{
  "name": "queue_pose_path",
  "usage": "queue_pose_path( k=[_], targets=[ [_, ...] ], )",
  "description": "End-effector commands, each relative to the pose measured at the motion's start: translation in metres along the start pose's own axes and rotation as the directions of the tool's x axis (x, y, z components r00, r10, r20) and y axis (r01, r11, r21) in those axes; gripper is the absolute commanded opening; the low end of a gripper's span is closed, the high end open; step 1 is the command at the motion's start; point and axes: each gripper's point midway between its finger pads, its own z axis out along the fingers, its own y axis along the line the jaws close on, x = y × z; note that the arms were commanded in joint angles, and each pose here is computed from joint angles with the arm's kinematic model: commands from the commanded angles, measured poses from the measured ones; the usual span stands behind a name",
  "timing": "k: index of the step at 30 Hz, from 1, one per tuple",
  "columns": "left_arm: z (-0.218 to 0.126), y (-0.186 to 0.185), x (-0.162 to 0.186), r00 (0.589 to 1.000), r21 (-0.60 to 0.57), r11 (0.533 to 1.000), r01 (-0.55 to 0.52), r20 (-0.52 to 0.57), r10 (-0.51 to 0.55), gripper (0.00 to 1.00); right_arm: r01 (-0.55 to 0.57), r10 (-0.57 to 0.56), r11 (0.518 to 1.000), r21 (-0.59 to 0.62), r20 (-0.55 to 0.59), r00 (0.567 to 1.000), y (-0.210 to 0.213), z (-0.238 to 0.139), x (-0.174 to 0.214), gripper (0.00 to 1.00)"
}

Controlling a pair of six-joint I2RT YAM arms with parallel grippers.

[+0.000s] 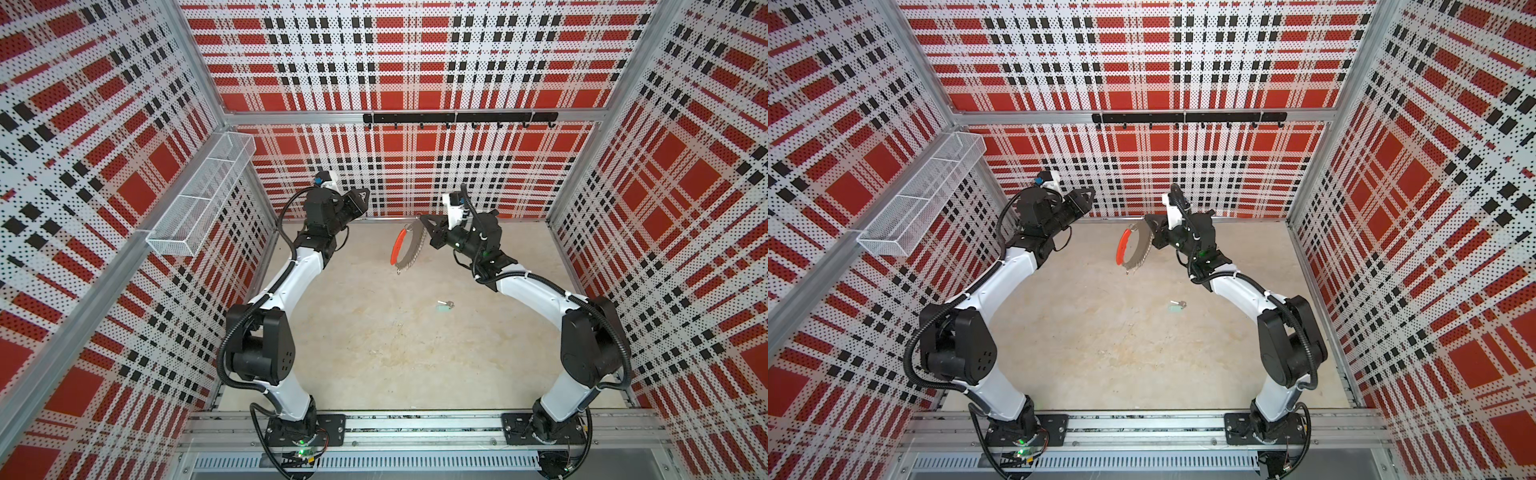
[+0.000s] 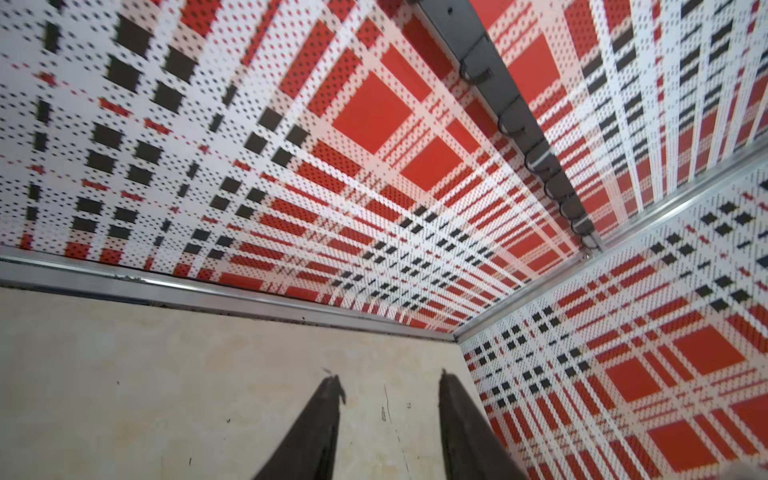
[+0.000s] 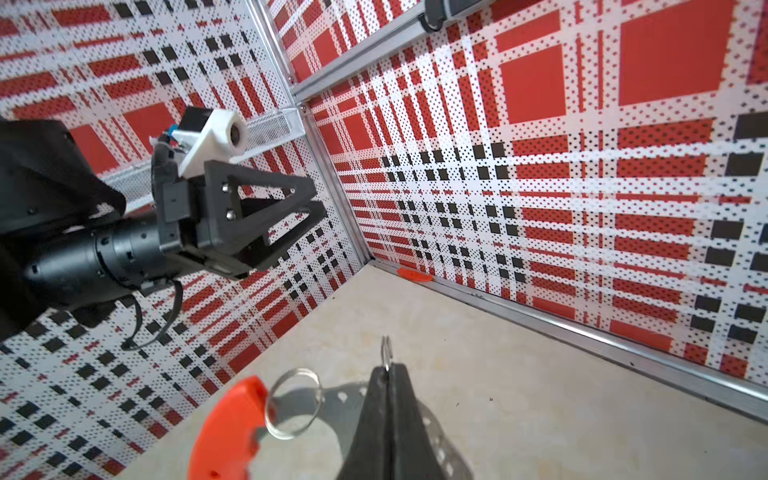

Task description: Put the keys on the keyring

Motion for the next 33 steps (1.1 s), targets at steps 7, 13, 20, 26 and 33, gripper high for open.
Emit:
queue_pose_path(
  k=[7, 13, 20, 26, 33],
  targets=[
    [-0.014, -0.055, 0.056, 0.990, 0.242, 0.969, -0.051, -0.116, 0.081, 0.36, -0.012, 0.071, 0.963, -0.269, 0.213, 0.974, 0.049, -0.039, -0.029, 0.00],
    [-0.033, -0.089, 0.057, 0.987, 0.392, 0.919, -0.041, -0.130, 0.099, 0.30, -0.034, 0.138, 0.935, -0.352, 0.275, 0.952, 0.064, -0.054, -0.044, 0.00],
    [-0.058, -0.125, 0.036, 0.996, 0.554, 0.833, -0.006, -0.070, 0.054, 0.27, -0.034, 0.193, 0.895, -0.444, 0.318, 0.928, 0.080, -0.058, -0.069, 0.00],
    [-0.068, -0.151, 0.034, 0.998, 0.645, 0.764, -0.015, -0.032, 0.046, 0.28, -0.031, 0.213, 0.876, -0.481, 0.330, 0.919, 0.086, -0.058, -0.080, 0.00],
    [-0.061, -0.167, 0.047, 0.993, 0.697, 0.717, -0.005, -0.078, 0.083, 0.36, -0.045, 0.230, 0.858, -0.511, 0.304, 0.925, 0.085, -0.052, -0.074, 0.00]
  ],
)
